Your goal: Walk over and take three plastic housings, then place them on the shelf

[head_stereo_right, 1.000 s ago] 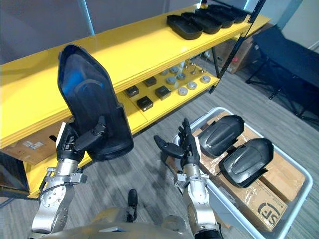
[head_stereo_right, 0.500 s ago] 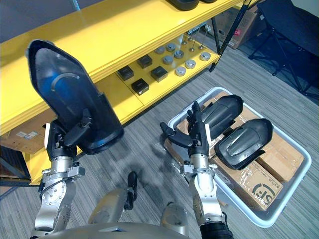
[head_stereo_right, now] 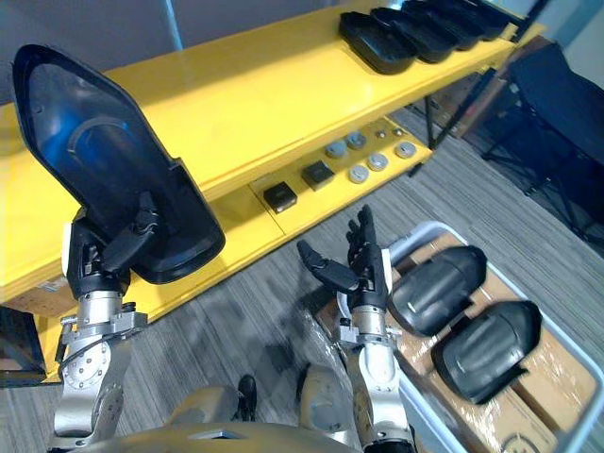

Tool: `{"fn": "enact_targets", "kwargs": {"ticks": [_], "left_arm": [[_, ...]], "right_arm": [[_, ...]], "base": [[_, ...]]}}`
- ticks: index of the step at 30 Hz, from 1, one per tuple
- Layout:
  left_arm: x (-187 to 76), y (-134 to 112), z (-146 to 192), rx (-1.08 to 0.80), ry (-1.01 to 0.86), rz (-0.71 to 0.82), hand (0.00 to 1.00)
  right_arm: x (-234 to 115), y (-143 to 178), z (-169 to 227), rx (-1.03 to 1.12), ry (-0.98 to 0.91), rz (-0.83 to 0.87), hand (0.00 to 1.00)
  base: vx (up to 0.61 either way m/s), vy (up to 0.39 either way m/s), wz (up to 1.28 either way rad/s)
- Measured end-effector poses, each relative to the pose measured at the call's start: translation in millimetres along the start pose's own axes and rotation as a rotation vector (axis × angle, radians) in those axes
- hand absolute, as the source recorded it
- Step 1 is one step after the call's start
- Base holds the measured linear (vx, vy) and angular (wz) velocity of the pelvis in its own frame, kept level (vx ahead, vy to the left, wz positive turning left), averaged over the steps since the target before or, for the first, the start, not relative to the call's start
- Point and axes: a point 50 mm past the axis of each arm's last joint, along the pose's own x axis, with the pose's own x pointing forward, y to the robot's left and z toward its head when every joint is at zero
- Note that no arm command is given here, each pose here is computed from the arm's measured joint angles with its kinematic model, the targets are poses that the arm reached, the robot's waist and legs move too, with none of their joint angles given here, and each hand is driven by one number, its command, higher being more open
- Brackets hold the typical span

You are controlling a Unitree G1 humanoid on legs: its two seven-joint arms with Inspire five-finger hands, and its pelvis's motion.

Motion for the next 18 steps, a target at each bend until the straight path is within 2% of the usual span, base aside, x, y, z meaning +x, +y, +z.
{"fn": "enact_targets", "kwargs": {"ticks": [3,9,18], "left_arm": [[-3.0,-0.5,-1.7,0.0,0.012,0.004,0.0],[-12.0,-13.9,-10.8,-0.075,0.058,0.002,0.0],[-20.6,-4.6,-26.9,-0.028,0.138,0.055,0.0]], "right_arm": [[-6.5,1.4,5.1,0.015,-0.014,0.024,1.0],[6.4,-3.0,20.0,-0.002,-0.08,0.064,1.0],[11.7,-11.5,27.9,0.023,-0.135,0.049,1.0]], "base": [[0.4,-0.176,0.78],[0.29,-0.167,0.35],[0.06,0.017,-0.02]]}}
